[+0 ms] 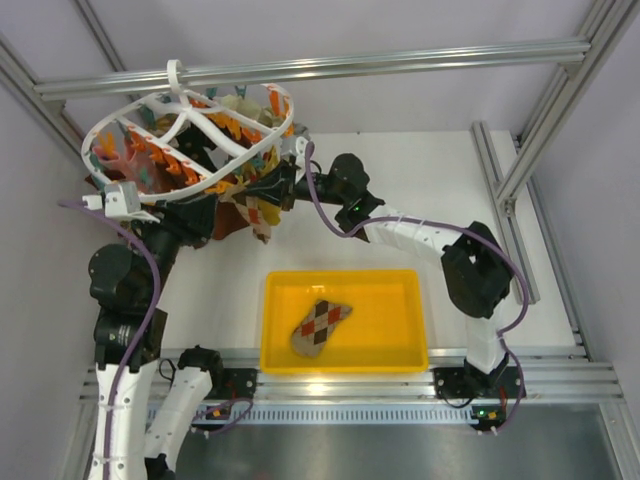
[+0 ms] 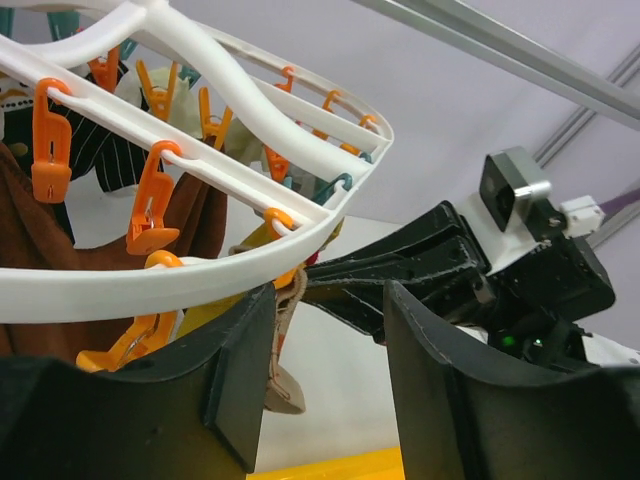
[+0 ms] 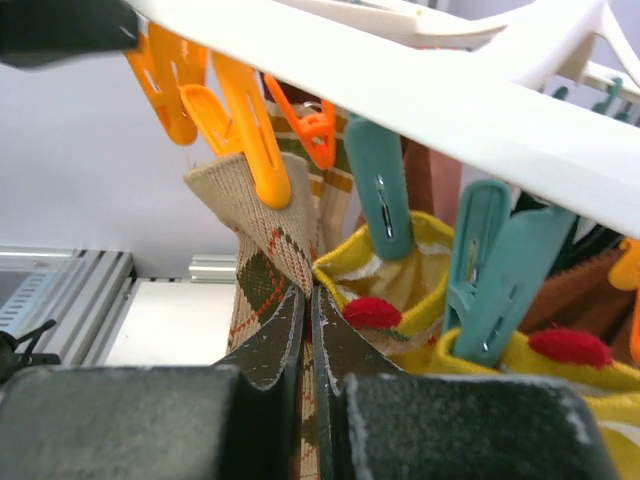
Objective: Clip the socks to the hanger
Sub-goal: Clamp the sock onto the hanger.
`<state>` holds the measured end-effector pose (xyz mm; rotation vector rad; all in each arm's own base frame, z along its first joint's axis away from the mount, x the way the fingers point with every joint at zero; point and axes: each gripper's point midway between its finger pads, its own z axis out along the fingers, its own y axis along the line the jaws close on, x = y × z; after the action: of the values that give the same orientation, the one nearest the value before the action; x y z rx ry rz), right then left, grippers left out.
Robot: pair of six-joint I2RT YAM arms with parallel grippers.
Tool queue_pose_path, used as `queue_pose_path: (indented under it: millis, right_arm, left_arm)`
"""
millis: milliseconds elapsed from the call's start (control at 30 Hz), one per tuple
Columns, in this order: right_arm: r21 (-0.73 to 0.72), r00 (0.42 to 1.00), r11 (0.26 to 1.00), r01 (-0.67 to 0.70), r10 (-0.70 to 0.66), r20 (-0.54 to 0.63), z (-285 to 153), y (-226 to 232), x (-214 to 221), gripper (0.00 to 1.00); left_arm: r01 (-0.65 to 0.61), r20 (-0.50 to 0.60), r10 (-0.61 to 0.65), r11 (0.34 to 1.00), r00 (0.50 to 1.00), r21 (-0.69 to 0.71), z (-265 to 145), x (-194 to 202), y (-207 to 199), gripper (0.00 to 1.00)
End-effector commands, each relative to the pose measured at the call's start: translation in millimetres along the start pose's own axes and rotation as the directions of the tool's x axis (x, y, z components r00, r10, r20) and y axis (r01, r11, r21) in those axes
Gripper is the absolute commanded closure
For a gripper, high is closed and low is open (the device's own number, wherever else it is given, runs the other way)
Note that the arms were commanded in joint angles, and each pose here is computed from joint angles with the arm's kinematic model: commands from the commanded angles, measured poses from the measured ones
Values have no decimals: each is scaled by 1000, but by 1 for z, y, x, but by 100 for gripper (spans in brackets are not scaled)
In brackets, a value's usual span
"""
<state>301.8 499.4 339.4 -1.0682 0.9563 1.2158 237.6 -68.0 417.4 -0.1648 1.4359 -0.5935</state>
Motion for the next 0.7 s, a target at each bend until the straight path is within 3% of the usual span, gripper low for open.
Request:
queue_pose_path:
  millis: [0, 100, 267, 533, 667]
  right_arm:
    - [40, 999, 999, 37, -38, 30, -12, -12, -36, 100]
    - [57, 999, 998, 38, -38, 4, -18, -18, -32, 100]
    - [68, 999, 997, 39, -37, -29, -26, -23, -28, 100]
    - [46, 998, 998, 40, -38, -47, -31, -18, -28, 100]
    - [29, 998, 999, 41, -39, -51, -31, -15, -29, 100]
  left_arm:
    - [-36, 89, 34, 999, 995, 27, -15, -34, -17, 48]
    - [-60, 128, 67, 996, 989, -60, -29, -43, -4, 48]
    - [-74, 76, 85, 988, 993, -138, -43, -35, 9, 51]
    - [-45, 4, 47, 984, 999, -171, -28, -14, 23, 53]
    - [-27, -3, 27, 993, 1000, -115, -19, -7, 17, 53]
